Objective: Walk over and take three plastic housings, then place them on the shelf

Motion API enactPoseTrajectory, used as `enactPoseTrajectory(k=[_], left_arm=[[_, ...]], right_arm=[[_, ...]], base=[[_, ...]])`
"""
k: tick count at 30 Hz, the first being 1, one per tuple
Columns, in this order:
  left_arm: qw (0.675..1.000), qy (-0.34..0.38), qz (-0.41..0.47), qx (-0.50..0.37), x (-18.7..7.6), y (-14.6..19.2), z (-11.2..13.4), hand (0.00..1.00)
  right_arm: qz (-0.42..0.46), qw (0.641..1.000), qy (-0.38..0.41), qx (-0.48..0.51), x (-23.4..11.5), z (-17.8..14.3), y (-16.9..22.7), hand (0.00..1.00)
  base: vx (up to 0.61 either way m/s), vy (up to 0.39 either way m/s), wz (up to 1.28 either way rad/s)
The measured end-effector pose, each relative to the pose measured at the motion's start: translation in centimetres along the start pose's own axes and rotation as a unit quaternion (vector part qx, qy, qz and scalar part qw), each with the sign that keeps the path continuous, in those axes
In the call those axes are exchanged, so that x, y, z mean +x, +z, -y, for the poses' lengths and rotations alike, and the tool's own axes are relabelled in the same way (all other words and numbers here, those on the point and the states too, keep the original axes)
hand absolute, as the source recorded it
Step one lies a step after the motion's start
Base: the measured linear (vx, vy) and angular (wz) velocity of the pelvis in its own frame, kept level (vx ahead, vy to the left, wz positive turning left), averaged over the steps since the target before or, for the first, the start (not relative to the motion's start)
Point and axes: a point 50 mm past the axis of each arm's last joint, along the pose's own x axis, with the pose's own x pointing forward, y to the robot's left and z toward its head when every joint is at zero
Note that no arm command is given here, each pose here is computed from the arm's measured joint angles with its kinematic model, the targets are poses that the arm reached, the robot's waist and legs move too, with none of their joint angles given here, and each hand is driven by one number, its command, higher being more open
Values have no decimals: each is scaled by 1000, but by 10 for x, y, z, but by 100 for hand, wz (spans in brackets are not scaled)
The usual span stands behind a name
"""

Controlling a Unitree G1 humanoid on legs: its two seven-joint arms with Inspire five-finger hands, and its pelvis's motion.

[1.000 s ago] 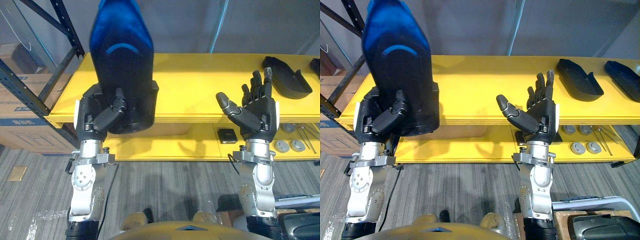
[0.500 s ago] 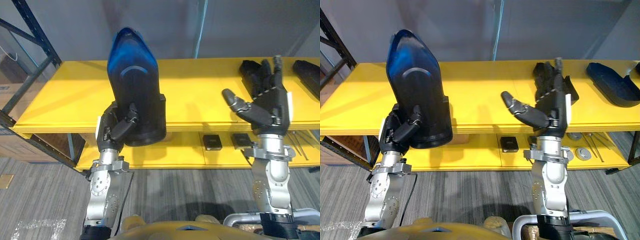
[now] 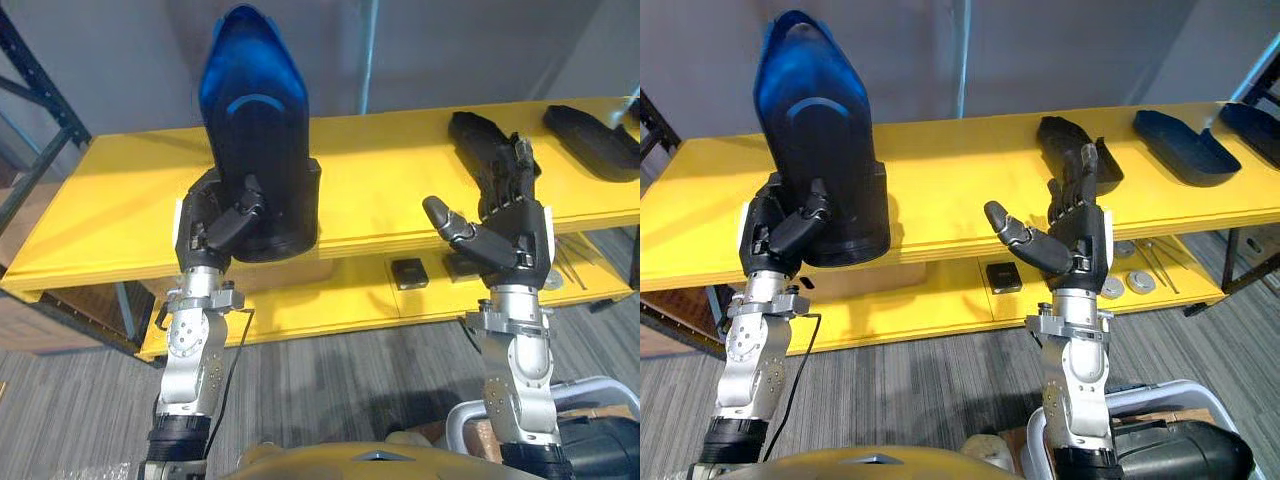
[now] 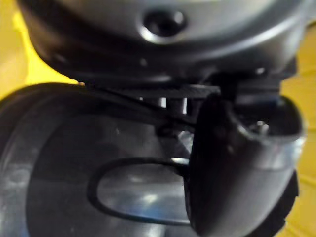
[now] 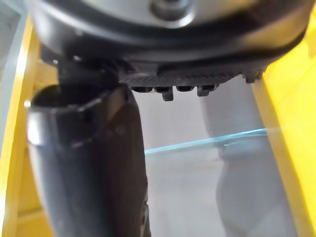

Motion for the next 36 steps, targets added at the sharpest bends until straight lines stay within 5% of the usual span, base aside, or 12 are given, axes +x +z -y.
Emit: enactPoseTrajectory(k=[9, 20, 30, 36], left_arm=[[998, 1, -65, -25, 38, -18, -7, 0], [981, 160, -80, -76, 102, 0, -37, 0], [954, 224, -182, -85, 99, -22, -40, 0], [957, 211, -167, -112, 118, -7, -23, 0]], right_arm=[[-25, 999, 36, -10, -8, 2, -4, 100], [-94, 988, 120, 0, -21, -1, -16, 100], [-134, 972, 190, 34, -24, -29, -26, 100], [-119, 963, 238, 50, -15, -52, -18, 100]], base=[[-32, 14, -32], [-26, 4, -23], [-5, -5, -4], [-59, -32, 6]])
